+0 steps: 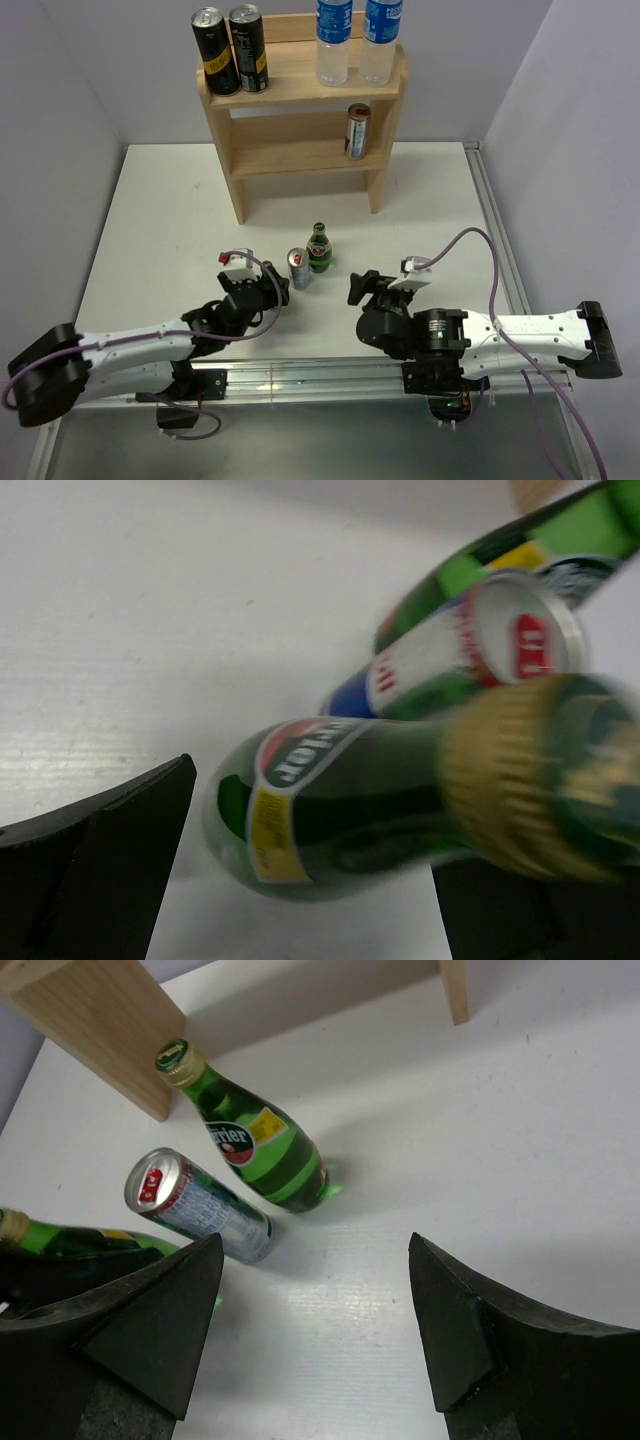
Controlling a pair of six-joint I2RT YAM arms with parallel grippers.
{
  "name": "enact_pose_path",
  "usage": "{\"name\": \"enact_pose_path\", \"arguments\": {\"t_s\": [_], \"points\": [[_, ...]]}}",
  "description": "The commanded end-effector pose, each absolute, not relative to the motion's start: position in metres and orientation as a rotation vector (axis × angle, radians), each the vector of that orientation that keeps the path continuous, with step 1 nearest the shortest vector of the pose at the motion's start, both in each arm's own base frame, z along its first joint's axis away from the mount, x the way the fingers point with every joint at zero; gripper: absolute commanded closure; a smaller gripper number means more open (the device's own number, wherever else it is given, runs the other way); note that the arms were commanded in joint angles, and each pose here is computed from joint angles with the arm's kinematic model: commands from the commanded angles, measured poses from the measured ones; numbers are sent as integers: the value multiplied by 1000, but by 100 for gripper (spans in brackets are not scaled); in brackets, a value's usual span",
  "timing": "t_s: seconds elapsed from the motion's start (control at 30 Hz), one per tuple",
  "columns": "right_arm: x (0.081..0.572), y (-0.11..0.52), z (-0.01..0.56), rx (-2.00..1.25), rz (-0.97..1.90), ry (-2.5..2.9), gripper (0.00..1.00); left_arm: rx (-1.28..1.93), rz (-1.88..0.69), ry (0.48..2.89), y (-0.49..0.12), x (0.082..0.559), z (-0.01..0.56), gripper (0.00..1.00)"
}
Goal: Place and organize the beverage onto the shelf
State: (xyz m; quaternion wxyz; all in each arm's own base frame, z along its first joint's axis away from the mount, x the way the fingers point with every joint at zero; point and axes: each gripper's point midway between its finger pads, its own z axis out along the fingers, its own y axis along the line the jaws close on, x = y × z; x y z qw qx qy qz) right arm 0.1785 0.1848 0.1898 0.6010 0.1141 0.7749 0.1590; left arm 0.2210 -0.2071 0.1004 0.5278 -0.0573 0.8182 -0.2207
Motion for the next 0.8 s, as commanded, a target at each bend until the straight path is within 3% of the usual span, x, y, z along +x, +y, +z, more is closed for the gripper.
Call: {"name": "enact_pose_path", "arguments": {"t_s": [0.0, 0.23, 0.47, 0.77], "points": [[177, 176, 186, 309, 387, 1767, 19, -320, -460, 1907, -197, 235, 83, 1], [174, 174, 175, 293, 368, 1781, 19, -356, -189, 1864, -190, 237, 39, 1], [173, 173, 166, 286, 369, 1782, 19, -402, -18, 1795, -182, 231, 32, 1], [173, 182, 158, 268, 378, 1791, 19, -164, -39, 1795, -207, 224, 40, 1]]}}
